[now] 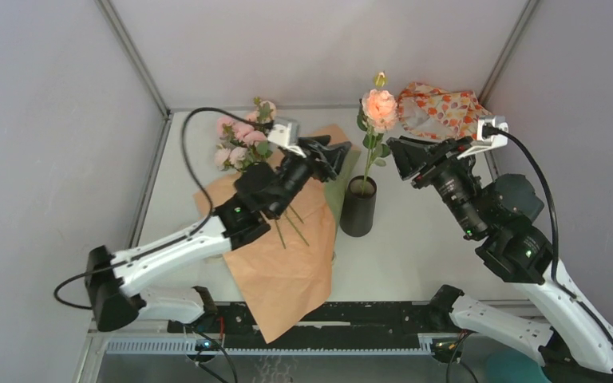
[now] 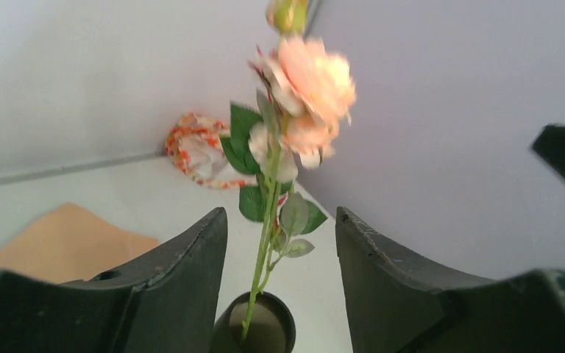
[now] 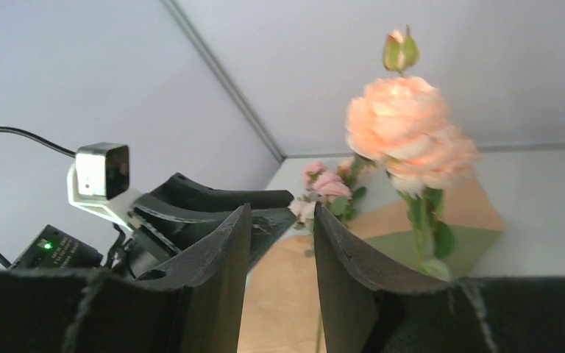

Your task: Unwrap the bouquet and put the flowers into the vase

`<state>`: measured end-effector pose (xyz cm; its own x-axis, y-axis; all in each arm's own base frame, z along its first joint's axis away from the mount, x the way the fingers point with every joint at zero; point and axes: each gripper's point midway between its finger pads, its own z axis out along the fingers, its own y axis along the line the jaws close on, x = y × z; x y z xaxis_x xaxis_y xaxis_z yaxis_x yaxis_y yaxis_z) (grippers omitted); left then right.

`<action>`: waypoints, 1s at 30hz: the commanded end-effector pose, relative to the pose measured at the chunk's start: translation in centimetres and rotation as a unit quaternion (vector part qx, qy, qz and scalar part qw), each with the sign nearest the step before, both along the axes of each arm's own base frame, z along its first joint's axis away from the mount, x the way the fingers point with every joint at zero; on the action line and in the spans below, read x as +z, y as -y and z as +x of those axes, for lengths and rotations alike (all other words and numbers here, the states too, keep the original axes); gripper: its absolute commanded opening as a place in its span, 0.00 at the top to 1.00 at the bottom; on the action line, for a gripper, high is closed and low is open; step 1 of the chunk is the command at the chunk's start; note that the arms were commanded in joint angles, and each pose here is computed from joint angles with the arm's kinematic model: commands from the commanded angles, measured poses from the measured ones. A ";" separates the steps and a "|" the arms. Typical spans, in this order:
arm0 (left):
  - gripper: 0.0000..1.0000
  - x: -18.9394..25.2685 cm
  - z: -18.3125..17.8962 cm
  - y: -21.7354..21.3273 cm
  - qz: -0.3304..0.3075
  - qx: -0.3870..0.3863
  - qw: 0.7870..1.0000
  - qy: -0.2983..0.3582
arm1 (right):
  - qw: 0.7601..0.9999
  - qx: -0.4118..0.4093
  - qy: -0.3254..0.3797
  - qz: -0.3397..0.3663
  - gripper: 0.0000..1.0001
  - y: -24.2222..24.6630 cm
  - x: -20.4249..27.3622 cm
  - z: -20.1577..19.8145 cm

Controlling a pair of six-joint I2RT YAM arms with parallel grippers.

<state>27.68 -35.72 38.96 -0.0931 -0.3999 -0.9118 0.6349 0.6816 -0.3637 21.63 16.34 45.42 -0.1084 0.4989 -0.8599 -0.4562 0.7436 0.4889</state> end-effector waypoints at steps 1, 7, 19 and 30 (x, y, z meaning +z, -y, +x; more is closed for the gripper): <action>0.38 5.7 -1.5 -6.1 -0.054 0.059 0.996 0.043 | 0.999 0.043 0.027 0.004 0.54 -2.9 2.4 -0.3; 0.29 5.3 -1.5 -13.6 -0.067 0.176 0.982 0.006 | 0.996 0.086 0.019 -0.014 0.54 -7.2 2.5 0.1; 0.32 -7.5 6.9 -19.5 -0.054 0.213 0.944 -0.245 | 0.975 0.146 -0.085 -0.147 0.54 -15.9 -2.0 2.8; 0.40 -17.1 14.3 -19.3 -0.001 0.231 0.886 -0.401 | 0.969 0.131 -0.124 -0.169 0.54 -14.5 -4.6 4.0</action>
<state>40.12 -16.26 18.94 -0.5581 -0.5064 -0.6573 -0.1635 0.8438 -0.5112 25.82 32.09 39.15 -0.4417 0.0957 -0.8921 -0.5432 0.7628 0.3508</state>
